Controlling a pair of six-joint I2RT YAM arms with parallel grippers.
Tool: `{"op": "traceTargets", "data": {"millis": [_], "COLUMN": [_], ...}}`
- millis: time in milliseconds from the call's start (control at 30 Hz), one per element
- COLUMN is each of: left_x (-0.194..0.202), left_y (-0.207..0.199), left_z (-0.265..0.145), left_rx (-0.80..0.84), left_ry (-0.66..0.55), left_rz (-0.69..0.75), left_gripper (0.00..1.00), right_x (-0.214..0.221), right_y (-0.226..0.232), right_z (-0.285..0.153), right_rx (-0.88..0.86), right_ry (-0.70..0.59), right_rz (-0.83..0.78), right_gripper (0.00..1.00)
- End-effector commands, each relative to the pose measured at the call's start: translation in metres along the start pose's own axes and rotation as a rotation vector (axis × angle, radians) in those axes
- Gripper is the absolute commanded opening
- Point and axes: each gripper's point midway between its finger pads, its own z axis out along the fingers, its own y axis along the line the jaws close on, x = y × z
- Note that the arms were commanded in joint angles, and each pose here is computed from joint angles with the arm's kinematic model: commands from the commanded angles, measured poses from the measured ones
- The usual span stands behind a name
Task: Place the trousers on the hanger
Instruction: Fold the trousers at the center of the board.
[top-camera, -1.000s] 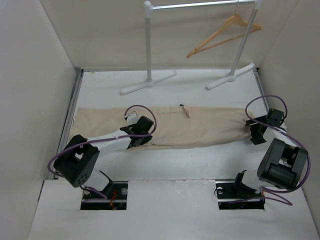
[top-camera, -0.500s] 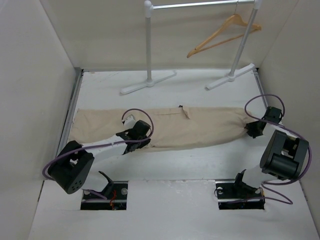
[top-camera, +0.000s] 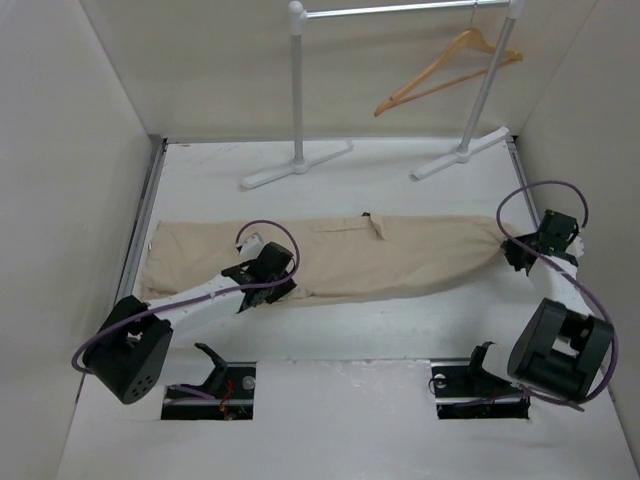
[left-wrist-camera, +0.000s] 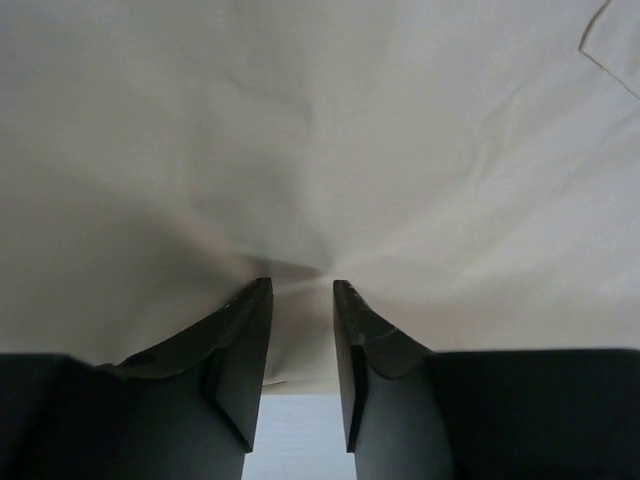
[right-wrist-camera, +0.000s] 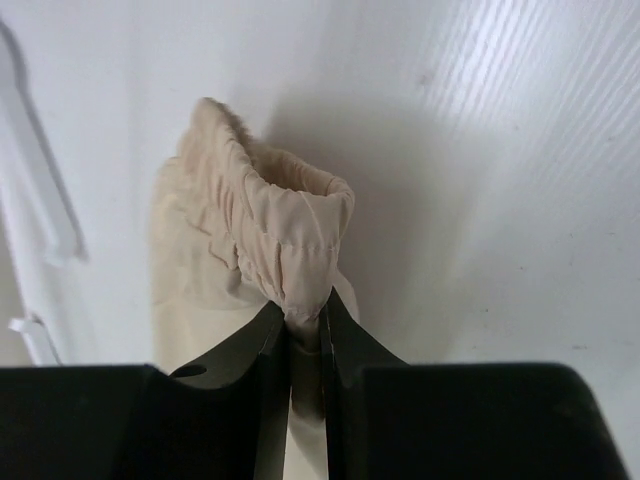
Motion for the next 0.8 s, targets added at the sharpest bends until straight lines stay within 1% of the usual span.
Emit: {"op": "traceTargets", "data": {"millis": [0,67,167,333,433,500,567,667,767], "left_x": [-0.002,-0.006,-0.014,-0.027,-0.039,-0.052,-0.065,-0.083,-0.095], "left_y": [-0.003,-0.014,-0.035,-0.051,-0.04,-0.022,0.0,0.034,0.053], "left_z": [-0.015,-0.025,-0.045,-0.079,-0.098,-0.109,-0.117,-0.126,-0.131], "left_rx": [0.004,0.033,0.089,0.139,0.135,0.109,0.071,0.007,-0.027], "left_ry": [0.015,0.011,-0.008,-0.032,-0.066,-0.105,-0.146,-0.198,-0.239], "left_rz": [0.01,0.02,0.039,0.07,0.078,0.062,0.048,-0.007,-0.067], "left_gripper": [0.33,0.38,0.41,0.42,0.42,0.43,0.44,0.44,0.45], "right_x": [-0.065,-0.085,-0.106,-0.121,-0.101,-0.082,-0.053,-0.014,0.043], "right_y": [0.043,0.063,0.09,0.131,0.165,0.183,0.203,0.23,0.26], "right_z": [-0.048,-0.079,-0.125,-0.196,-0.23,-0.25,-0.267,-0.285,-0.3], "right_rx": [-0.103,-0.16,-0.253,-0.412,-0.543,-0.609,-0.689,-0.759,-0.815], "right_ry": [-0.22,-0.285,-0.365,-0.457,-0.435,-0.396,-0.333,-0.263,-0.168], "right_rz": [-0.003,-0.015,-0.029,-0.129,-0.239,-0.288,-0.33,-0.373,-0.44], "right_gripper": [0.1,0.1,0.11,0.12,0.12,0.12,0.12,0.12,0.12]}}
